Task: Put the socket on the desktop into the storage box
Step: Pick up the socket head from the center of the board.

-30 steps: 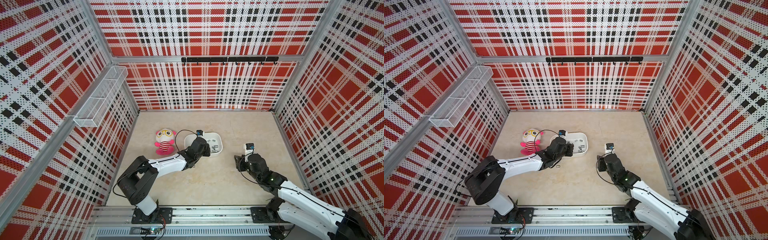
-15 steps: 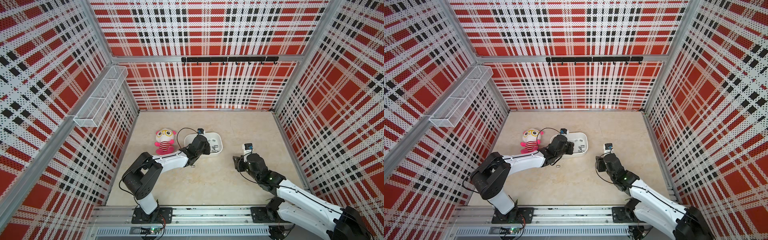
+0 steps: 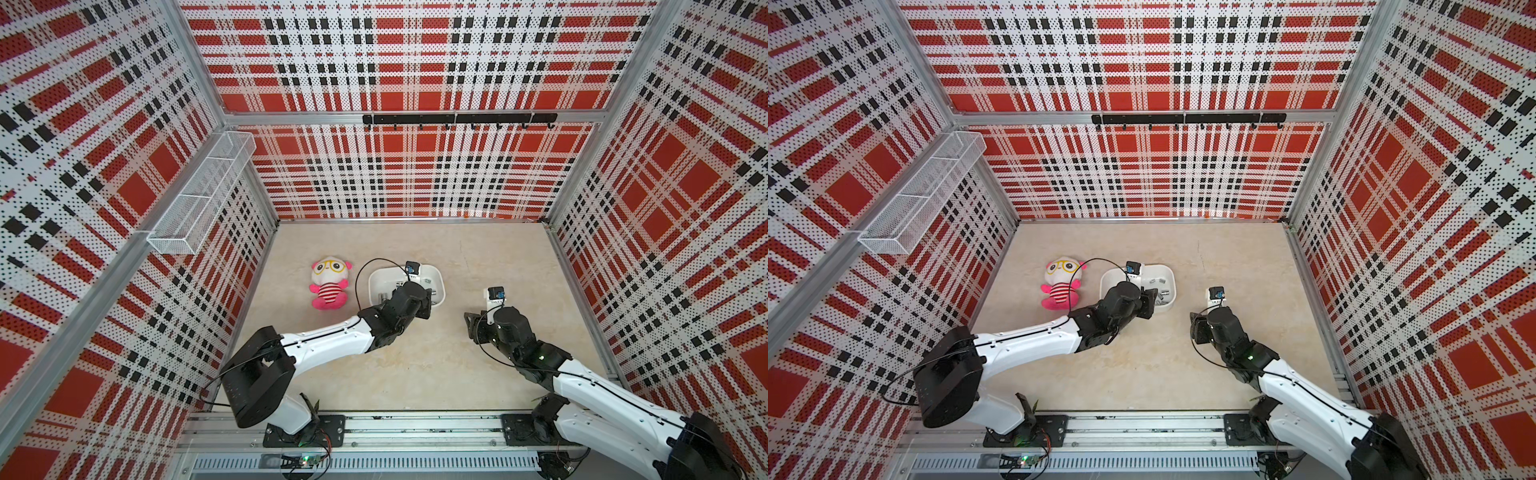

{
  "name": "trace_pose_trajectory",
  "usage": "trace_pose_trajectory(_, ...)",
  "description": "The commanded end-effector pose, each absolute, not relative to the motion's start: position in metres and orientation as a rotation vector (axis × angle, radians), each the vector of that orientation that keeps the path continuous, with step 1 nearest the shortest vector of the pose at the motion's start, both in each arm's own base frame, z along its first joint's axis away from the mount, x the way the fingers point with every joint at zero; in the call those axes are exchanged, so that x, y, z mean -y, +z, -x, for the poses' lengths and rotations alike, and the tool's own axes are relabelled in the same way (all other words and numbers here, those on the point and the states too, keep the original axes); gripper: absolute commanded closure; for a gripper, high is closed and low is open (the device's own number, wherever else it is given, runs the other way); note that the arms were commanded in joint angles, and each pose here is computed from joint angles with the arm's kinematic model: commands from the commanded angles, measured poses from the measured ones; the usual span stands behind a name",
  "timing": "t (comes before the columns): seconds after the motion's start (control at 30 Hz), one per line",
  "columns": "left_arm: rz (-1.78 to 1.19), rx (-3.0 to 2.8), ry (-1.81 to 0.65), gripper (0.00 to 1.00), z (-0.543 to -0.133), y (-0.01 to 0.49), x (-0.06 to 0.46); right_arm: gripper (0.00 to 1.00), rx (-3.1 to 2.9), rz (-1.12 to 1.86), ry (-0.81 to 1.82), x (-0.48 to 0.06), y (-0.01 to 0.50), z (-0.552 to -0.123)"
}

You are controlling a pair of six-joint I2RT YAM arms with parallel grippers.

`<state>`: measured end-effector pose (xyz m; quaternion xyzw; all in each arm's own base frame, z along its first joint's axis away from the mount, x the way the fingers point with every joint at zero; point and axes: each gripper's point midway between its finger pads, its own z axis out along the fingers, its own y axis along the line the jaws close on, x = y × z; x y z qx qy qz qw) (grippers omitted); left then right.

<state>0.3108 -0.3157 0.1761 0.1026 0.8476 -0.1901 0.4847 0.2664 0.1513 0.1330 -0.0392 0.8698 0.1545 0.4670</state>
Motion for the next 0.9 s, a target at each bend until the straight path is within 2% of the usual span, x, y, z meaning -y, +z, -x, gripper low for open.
trace_pose_trajectory(0.0,-0.285,-2.116,-0.362,0.54,-0.286,0.157,0.306,0.42,-2.129,0.103,0.368,-0.15,0.129,-0.268)
trace_pose_trajectory(0.13,-0.349,-2.121,-0.308,0.5,-0.243,0.134,0.297,0.42,-2.143,0.113,0.365,-0.152,0.125,-0.269)
trace_pose_trajectory(0.23,-0.339,-2.153,-0.256,0.49,-0.231,0.109,0.274,0.42,-2.144,0.117,0.371,-0.154,0.125,-0.269)
trace_pose_trajectory(0.37,-0.272,-2.212,-0.212,0.48,-0.238,0.084,0.244,0.42,-2.143,0.112,0.353,-0.15,0.124,-0.268)
trace_pose_trajectory(0.53,-0.217,-2.232,-0.156,0.48,-0.251,0.074,0.227,0.42,-2.133,0.095,0.339,-0.146,0.127,-0.268)
trace_pose_trajectory(0.87,-0.185,-2.276,-0.08,0.44,-0.257,0.055,0.213,0.41,-2.128,0.095,0.347,-0.147,0.129,-0.268)
